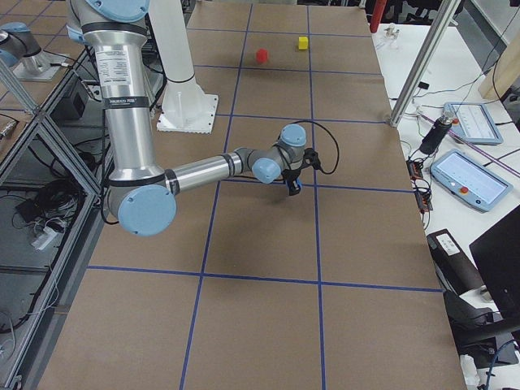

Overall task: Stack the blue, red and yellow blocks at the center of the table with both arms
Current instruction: 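Carry the blue cube with the right gripper to the table center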

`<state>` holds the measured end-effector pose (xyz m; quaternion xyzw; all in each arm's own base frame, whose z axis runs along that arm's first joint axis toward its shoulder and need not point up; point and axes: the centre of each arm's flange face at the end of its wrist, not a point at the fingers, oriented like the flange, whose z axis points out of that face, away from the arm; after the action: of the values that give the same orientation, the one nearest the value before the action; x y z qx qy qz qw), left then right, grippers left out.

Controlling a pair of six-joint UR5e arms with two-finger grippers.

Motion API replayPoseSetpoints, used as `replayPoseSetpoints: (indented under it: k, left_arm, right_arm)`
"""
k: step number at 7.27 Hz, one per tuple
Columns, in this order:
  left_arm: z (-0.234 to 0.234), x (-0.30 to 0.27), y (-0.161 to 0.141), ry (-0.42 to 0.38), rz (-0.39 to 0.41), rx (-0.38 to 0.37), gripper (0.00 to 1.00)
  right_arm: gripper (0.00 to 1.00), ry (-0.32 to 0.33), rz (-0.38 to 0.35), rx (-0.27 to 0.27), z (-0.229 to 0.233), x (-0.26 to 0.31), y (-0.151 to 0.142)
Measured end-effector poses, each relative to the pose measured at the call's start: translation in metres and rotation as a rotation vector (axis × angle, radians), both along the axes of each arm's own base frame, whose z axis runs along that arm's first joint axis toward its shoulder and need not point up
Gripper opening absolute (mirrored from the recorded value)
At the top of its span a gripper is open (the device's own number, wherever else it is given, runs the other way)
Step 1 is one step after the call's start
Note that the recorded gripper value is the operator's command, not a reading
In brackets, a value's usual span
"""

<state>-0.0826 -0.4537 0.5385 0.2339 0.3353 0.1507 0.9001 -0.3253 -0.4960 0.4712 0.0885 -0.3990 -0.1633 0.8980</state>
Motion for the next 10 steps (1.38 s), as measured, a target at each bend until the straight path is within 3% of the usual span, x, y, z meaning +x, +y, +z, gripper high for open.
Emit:
replayPoseSetpoints:
  k: [4,5,6,10]
  left_arm:
    - [0.003,0.000,-0.001,0.000,-0.002,-0.008,1.00]
    - [0.004,0.000,-0.001,0.000,-0.002,-0.010,1.00]
    - [0.005,0.000,-0.001,0.000,-0.002,-0.013,1.00]
    - [0.009,0.000,-0.001,0.000,-0.002,-0.021,1.00]
  right_arm:
    - [0.04,0.021,0.174,-0.287,-0.210,-0.197,-0.020]
    - [0.05,0.027,0.197,-0.326,-0.244,-0.237,-0.019]
    - [0.08,0.037,0.212,-0.330,-0.262,-0.264,-0.012]
    - [0.71,0.046,0.229,-0.283,-0.265,-0.304,0.006]
